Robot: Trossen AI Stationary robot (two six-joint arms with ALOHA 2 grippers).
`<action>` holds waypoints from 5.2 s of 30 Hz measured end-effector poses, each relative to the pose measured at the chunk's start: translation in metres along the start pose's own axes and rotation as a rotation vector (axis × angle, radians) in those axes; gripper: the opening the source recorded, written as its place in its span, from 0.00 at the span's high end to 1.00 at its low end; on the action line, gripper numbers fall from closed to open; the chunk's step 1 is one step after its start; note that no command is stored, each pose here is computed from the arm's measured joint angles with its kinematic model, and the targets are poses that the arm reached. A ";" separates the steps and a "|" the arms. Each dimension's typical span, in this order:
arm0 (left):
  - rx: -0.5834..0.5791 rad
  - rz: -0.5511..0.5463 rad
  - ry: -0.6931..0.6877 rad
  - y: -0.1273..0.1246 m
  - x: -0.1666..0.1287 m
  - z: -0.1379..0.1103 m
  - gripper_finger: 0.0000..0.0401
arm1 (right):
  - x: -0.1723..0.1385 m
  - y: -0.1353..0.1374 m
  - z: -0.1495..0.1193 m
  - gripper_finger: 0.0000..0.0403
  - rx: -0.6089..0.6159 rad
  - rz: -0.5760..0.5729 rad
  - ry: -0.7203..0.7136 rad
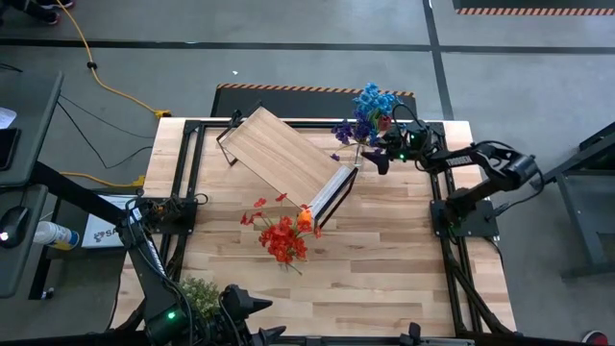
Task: Pick and place flowers into a vace then onto a shelf
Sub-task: Put the top transparent flower vase on the shelf
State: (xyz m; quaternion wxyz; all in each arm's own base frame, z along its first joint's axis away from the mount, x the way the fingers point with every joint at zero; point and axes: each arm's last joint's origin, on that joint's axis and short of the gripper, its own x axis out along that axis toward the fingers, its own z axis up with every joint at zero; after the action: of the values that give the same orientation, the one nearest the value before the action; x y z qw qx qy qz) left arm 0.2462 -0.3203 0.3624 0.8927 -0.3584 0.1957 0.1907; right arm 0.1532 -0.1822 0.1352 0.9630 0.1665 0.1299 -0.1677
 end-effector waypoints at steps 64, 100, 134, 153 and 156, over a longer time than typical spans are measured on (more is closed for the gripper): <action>-0.079 -0.039 0.002 -0.006 0.000 0.000 0.06 | 0.030 0.006 0.017 0.33 -0.115 -0.088 -0.064; -0.073 -0.037 0.002 -0.005 0.000 0.000 0.06 | 0.030 0.029 0.167 0.59 -0.226 -0.046 -0.163; -0.073 -0.037 0.004 -0.005 0.000 0.000 0.06 | 0.177 0.146 0.272 0.59 -0.287 0.434 -0.121; -0.156 -0.035 0.183 -0.006 -0.004 -0.007 0.06 | 0.171 0.136 0.274 0.59 -0.252 0.599 -0.070; -0.187 -0.038 0.199 -0.006 -0.008 -0.011 0.06 | 0.168 0.126 0.276 0.59 -0.229 0.611 -0.064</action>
State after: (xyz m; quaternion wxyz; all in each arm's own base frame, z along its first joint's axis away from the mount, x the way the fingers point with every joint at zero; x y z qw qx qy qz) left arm 0.2401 -0.3336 0.3626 0.8351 -0.4606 0.2579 0.1546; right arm 0.4058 -0.2182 0.3699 0.9848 0.0829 0.0619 0.1394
